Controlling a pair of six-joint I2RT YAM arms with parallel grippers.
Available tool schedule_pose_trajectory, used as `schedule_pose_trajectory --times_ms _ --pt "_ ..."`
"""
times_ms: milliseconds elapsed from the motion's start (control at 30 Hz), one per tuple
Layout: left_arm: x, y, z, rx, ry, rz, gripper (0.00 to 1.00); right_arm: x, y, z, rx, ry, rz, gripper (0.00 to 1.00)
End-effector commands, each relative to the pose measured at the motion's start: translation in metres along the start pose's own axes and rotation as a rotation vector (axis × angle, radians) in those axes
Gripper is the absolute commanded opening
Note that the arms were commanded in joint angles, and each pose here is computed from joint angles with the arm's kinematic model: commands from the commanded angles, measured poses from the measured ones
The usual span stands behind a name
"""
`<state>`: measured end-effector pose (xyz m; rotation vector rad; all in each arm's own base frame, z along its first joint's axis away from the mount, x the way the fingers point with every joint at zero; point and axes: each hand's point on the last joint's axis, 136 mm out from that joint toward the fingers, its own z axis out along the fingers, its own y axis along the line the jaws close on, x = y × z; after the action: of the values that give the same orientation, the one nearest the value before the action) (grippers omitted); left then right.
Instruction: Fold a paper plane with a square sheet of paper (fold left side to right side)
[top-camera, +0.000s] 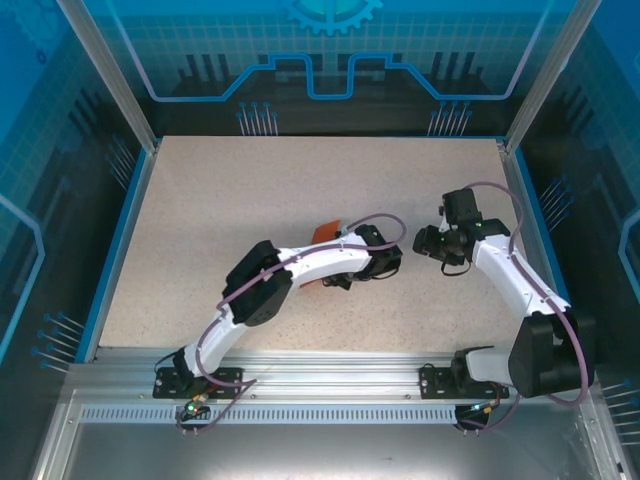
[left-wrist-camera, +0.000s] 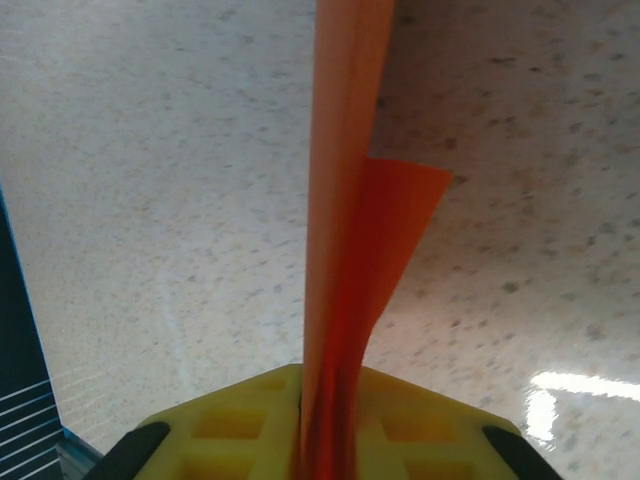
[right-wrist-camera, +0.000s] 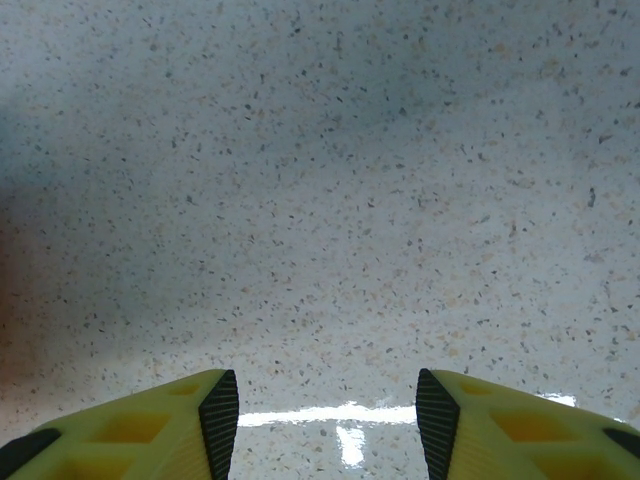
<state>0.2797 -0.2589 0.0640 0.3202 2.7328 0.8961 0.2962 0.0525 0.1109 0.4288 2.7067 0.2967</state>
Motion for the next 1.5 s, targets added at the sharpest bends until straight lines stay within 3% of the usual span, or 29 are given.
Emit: schedule_pose_trajectory --times_ms 0,100,167,233,333,467,733,967,1167,1467 --pt "0.005 -0.014 0.000 0.017 0.061 0.049 0.21 -0.002 -0.007 0.001 0.005 -0.015 0.032 0.53" --pt "-0.005 -0.027 -0.009 0.090 0.046 0.051 0.32 -0.001 -0.009 0.004 0.006 -0.006 0.036 0.53" --pt "-0.012 -0.035 -0.021 0.176 0.036 0.045 0.50 0.000 -0.007 0.006 -0.012 0.002 0.034 0.53" --pt "-0.017 -0.043 -0.035 0.295 0.030 0.029 0.62 0.001 -0.001 0.010 -0.051 0.018 0.027 0.54" --pt "-0.025 -0.045 -0.064 0.503 -0.004 -0.016 0.72 0.002 0.019 0.013 -0.162 0.047 0.003 0.55" --pt "-0.035 -0.014 -0.090 0.709 -0.084 -0.137 0.81 0.002 0.062 0.012 -0.352 0.087 -0.055 0.55" --pt "-0.031 0.046 -0.052 1.055 -0.074 -0.471 0.85 0.017 0.161 0.033 -0.527 0.177 -0.191 0.55" --pt "-0.023 0.061 -0.009 1.192 -0.025 -0.647 0.85 0.020 0.209 0.083 -0.512 0.238 -0.265 0.55" --pt "-0.021 0.056 0.008 1.229 0.010 -0.677 0.85 0.022 0.219 0.122 -0.477 0.297 -0.272 0.54" --pt "-0.023 0.040 0.027 1.224 0.065 -0.665 0.83 0.032 0.189 0.143 -0.360 0.326 -0.295 0.53"
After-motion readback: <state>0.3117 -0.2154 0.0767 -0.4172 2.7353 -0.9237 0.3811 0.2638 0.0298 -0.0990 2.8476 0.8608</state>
